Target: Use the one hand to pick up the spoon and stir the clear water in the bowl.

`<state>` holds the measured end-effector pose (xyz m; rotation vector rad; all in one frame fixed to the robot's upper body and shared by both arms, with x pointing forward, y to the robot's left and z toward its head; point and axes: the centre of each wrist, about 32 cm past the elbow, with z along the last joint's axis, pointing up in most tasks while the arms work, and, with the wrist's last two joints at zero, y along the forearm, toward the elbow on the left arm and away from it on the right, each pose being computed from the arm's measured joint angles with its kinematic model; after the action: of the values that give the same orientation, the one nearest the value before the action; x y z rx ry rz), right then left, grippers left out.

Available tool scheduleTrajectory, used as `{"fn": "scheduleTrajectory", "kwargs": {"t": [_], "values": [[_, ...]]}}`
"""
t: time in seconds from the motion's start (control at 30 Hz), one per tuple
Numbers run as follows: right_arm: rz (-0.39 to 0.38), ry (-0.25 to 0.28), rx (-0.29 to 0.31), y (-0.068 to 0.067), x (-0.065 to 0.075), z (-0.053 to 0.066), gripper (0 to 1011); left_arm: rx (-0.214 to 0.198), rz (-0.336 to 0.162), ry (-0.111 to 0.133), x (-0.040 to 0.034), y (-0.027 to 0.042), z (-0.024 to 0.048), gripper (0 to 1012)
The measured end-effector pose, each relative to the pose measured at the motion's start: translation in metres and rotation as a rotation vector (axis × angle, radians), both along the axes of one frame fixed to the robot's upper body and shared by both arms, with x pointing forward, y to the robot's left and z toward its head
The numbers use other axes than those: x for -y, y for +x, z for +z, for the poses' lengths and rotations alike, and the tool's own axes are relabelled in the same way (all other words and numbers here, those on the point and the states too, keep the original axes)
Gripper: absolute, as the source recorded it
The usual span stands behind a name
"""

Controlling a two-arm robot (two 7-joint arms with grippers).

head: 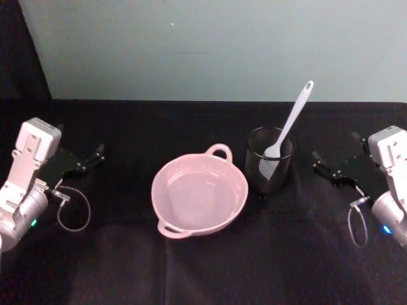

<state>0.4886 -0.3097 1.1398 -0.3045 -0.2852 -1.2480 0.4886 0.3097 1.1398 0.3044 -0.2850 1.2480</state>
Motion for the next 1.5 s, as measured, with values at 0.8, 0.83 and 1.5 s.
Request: {"fn": "scheduleTrajectory", "kwargs": {"t": [0.8, 0.83, 1.5], "values": [[0.133, 0.556, -0.032, -0.014, 0.004, 0.03, 1003, 0.0, 0.0, 0.0, 0.0, 0.0, 0.0, 1011], [0.14, 0.609, -0.045, -0.011, 0.004, 0.03, 1002, 0.0, 0.0, 0.0, 0.0, 0.0, 0.0, 1011], [0.154, 0.801, -0.276, 0.035, 0.006, 0.066, 1002, 0.0, 0.0, 0.0, 0.0, 0.0, 0.0, 1011]]}}
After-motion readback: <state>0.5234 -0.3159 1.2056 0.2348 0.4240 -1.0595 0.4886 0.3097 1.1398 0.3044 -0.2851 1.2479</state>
